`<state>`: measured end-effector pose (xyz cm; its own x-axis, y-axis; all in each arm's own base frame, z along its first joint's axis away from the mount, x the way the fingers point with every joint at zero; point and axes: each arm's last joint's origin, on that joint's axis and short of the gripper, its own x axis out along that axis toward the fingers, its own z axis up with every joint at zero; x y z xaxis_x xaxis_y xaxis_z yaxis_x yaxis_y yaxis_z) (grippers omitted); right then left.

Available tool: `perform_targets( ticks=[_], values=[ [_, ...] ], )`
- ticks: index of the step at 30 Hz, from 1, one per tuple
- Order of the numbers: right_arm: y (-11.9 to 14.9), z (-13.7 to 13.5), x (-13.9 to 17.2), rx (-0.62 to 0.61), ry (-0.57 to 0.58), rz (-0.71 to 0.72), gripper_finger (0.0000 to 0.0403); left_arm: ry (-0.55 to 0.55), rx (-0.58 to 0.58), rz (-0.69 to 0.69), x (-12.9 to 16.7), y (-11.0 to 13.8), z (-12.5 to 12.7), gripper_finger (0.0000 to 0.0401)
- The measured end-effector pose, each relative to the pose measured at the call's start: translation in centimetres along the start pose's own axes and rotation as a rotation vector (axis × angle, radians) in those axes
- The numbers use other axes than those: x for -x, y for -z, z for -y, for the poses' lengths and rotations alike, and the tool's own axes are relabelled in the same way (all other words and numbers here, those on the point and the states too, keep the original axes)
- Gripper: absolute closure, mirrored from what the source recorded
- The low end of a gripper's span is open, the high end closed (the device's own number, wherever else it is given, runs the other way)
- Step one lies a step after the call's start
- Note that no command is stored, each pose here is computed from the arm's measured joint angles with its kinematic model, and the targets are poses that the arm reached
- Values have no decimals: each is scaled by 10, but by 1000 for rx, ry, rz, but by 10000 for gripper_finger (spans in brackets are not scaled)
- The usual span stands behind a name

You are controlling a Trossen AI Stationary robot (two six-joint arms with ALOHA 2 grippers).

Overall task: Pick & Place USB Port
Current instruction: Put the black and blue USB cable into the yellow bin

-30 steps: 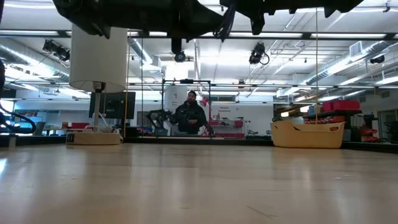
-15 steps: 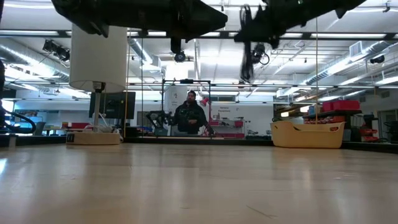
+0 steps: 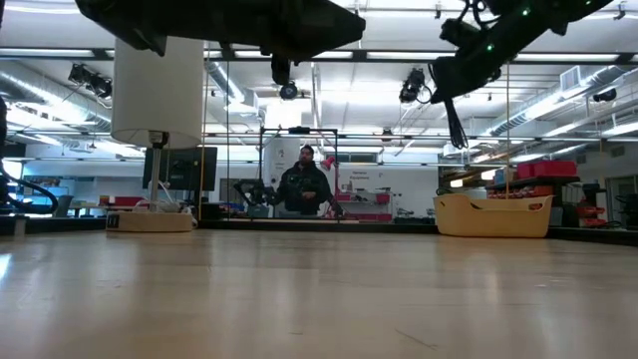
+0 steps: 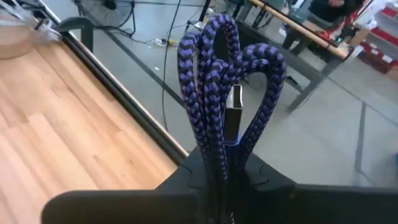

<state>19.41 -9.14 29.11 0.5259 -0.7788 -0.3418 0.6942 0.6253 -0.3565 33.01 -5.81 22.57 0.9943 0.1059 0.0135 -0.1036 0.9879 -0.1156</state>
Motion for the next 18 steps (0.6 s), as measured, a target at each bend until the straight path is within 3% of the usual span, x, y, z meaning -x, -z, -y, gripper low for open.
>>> perform_targets(
  ticks=[8,18],
  values=[
    [17,31,-27,73,167,-163,378,-4,0,0,0,0,0,339],
    [35,53,-60,204,281,-305,378,-5,-2,-8,0,1,0,339]
  ],
)
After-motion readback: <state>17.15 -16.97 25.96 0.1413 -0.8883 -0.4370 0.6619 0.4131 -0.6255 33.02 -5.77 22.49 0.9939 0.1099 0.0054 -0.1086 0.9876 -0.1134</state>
